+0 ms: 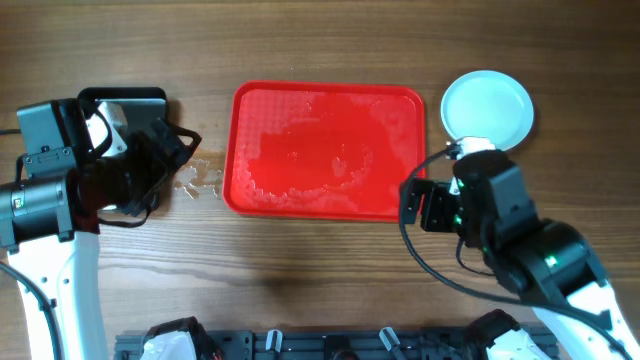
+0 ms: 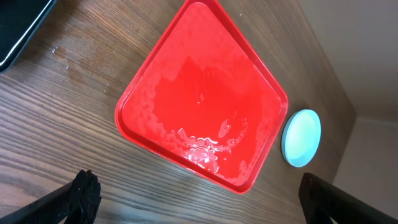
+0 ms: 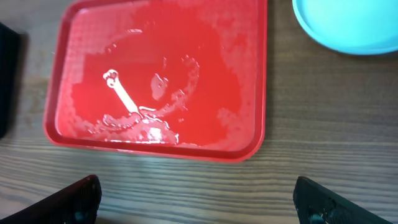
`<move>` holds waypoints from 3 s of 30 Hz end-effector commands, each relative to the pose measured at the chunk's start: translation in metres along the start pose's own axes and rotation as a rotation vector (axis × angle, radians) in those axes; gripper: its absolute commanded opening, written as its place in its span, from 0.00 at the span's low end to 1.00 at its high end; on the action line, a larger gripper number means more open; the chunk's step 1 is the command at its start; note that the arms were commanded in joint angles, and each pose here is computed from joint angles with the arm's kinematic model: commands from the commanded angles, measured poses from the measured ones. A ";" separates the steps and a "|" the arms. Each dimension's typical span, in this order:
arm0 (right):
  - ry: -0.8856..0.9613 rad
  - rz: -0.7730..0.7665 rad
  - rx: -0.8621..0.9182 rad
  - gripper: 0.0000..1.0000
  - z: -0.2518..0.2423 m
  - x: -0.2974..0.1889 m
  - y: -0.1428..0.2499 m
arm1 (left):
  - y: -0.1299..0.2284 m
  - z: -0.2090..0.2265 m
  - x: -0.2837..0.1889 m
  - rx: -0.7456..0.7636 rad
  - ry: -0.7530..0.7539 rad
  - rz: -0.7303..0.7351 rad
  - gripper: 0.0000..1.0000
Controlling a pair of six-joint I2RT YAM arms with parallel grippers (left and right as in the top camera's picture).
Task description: Clean dirty plates on tray and stack at the side
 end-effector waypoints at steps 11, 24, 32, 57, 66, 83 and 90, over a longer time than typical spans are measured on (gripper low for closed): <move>0.146 0.168 -0.129 1.00 0.000 0.065 0.002 | 0.001 -0.002 0.001 0.022 0.015 0.011 1.00; -0.216 -0.362 -0.126 1.00 -0.035 0.056 0.005 | 0.001 -0.002 0.001 0.022 0.015 0.011 1.00; -0.333 -0.715 -0.156 1.00 -0.067 0.036 0.030 | 0.001 -0.002 0.001 0.022 0.015 0.011 1.00; -0.183 -1.065 -0.167 0.99 -0.106 0.023 0.027 | 0.001 -0.002 0.001 0.022 0.015 0.011 1.00; -0.047 -0.976 -0.309 1.00 -0.114 0.039 0.035 | 0.001 -0.002 0.001 0.022 0.015 0.011 1.00; -0.049 -0.977 -0.309 1.00 -0.114 0.039 0.035 | 0.001 -0.002 0.001 0.022 0.015 0.011 1.00; -0.049 -0.977 -0.309 1.00 -0.114 0.039 0.035 | 0.001 -0.002 0.001 0.022 0.015 0.011 1.00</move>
Point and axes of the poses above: each gripper's point midway between its finger pads, its own x axis out along the fingers, its own z axis along the line the jaws close on, y = z × x, the point moved 7 cm from there along -x, back along the fingers, and after that the axes turned 8 degrees about x, right-handed, at the moved point
